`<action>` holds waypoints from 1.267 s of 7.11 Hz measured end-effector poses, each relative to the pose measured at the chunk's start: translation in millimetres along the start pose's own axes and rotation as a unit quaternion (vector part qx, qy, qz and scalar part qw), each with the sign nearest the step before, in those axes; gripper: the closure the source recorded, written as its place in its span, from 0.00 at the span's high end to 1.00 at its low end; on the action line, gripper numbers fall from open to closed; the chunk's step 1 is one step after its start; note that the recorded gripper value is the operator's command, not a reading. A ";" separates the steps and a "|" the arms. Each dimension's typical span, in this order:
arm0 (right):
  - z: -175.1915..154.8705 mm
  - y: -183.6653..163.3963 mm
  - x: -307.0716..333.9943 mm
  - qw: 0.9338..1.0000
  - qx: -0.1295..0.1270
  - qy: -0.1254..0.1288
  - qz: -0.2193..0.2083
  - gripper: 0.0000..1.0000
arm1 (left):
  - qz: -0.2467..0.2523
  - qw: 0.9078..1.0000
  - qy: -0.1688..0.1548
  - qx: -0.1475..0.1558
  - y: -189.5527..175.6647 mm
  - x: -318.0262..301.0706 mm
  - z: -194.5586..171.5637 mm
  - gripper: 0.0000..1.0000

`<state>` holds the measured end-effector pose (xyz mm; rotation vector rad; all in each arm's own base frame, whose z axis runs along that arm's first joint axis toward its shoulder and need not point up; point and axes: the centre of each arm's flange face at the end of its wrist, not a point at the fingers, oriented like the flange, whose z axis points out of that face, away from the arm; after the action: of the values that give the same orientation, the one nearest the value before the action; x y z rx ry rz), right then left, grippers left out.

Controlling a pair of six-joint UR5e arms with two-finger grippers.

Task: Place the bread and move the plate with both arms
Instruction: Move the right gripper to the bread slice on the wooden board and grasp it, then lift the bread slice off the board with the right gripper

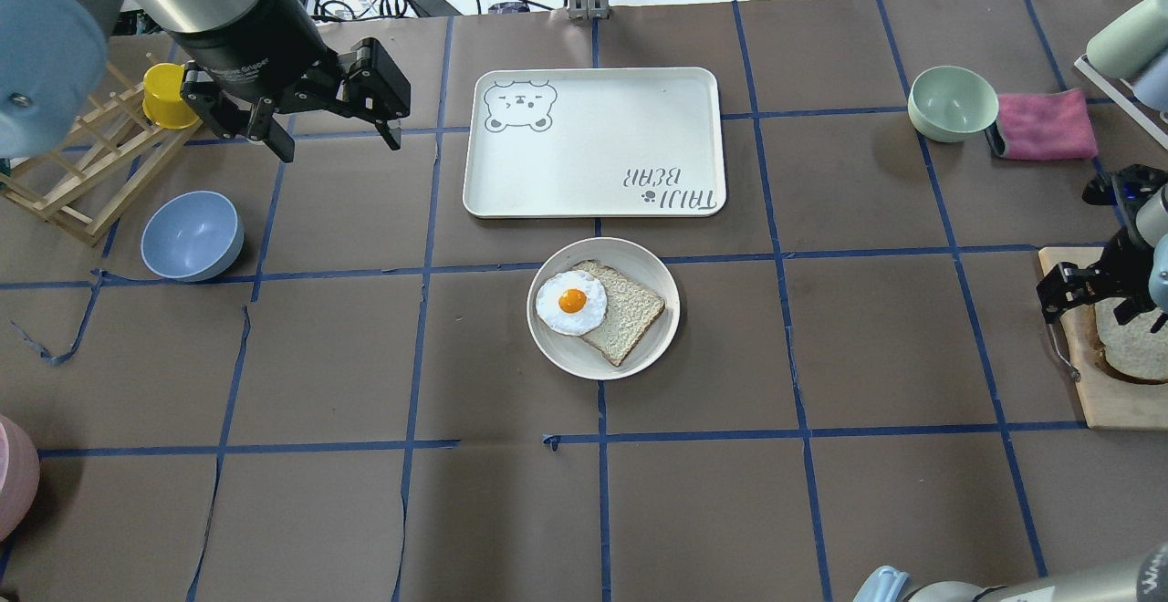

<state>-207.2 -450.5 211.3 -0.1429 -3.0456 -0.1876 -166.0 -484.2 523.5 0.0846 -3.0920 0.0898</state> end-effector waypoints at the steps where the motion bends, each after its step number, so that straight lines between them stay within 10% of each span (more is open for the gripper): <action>1: 4.5 1.3 7.7 1.000 -0.006 0.009 0.000 0.48 | 0.000 1.000 0.000 0.000 0.0 0.0 0.0 1.00; 5: 12.9 -3.4 16.5 1.000 -0.002 0.030 0.002 0.43 | 0.000 1.000 0.000 0.000 -0.2 0.0 -0.1 1.00; 9: 16.6 -4.3 15.8 1.000 0.000 0.028 0.002 0.00 | -0.001 1.000 0.000 0.001 -0.7 -1.2 -0.8 1.00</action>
<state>-224.6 -451.2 195.8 -0.1422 -2.9894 -0.1895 -164.7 -484.7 524.3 0.0888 -3.0912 0.0921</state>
